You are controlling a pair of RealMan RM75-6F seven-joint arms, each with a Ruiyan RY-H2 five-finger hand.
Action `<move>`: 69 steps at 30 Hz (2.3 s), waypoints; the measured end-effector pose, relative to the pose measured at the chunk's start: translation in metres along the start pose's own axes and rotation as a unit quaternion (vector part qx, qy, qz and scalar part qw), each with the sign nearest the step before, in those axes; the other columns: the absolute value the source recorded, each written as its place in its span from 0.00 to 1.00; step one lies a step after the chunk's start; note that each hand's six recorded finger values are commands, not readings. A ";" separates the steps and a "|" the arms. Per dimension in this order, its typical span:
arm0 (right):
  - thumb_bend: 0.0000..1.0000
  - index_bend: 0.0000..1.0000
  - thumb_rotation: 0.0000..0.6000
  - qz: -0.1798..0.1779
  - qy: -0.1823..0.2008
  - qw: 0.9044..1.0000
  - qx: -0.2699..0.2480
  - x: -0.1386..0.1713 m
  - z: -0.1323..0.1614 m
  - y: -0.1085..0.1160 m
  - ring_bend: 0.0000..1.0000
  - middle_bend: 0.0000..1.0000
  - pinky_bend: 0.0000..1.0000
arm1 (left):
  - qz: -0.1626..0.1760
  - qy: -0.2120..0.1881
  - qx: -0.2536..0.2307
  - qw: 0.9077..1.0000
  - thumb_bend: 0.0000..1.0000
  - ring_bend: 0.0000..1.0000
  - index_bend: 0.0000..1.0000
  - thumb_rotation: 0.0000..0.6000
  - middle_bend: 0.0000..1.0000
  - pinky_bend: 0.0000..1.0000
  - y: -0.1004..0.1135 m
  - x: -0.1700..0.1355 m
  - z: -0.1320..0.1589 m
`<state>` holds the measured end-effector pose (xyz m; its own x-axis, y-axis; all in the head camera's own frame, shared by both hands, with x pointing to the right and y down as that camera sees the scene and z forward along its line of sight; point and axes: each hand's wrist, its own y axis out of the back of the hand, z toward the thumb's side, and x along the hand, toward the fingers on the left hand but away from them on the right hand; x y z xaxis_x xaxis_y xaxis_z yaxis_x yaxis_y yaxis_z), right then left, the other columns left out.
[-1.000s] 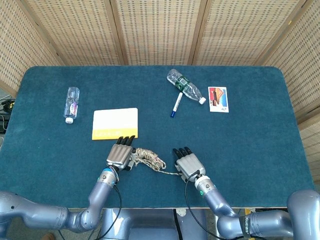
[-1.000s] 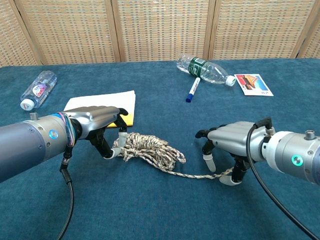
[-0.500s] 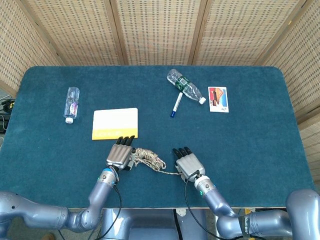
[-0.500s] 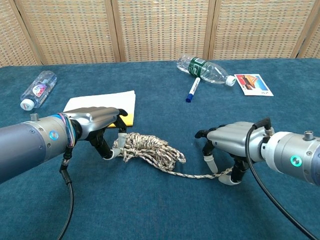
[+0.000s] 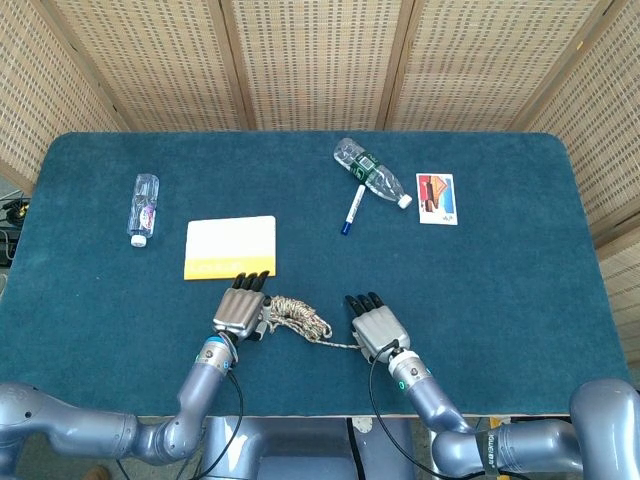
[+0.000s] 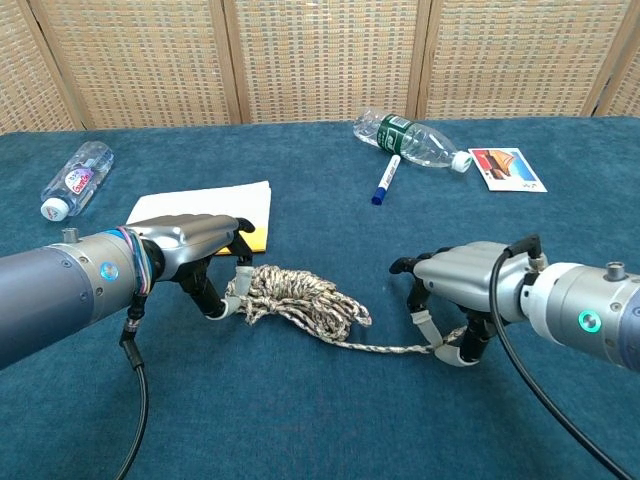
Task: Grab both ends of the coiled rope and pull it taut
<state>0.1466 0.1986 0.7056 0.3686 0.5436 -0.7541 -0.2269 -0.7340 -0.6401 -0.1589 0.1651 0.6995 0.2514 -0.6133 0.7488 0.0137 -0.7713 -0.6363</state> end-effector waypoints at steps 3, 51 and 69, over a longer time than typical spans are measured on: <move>0.43 0.63 1.00 -0.001 0.001 1.000 -0.001 0.000 0.000 0.001 0.00 0.00 0.00 | 0.000 0.000 0.001 1.000 0.45 0.00 0.65 1.00 0.00 0.00 0.000 0.000 0.000; 0.54 0.65 1.00 -0.043 -0.128 0.991 0.024 0.038 -0.127 0.022 0.00 0.00 0.00 | 0.058 0.064 0.043 0.995 0.48 0.00 0.76 1.00 0.00 0.00 0.034 -0.024 -0.105; 0.54 0.65 1.00 -0.043 -0.169 0.984 0.031 0.053 -0.160 0.027 0.00 0.00 0.00 | 0.072 0.098 0.043 0.992 0.48 0.00 0.76 1.00 0.00 0.00 0.045 -0.035 -0.149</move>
<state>0.3045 0.1426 0.6720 0.0696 0.7152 -0.6955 -0.2668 -0.6584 -0.7038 -0.3111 0.1269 0.6719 0.0636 -0.7443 0.6648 0.0764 -0.6606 -0.7468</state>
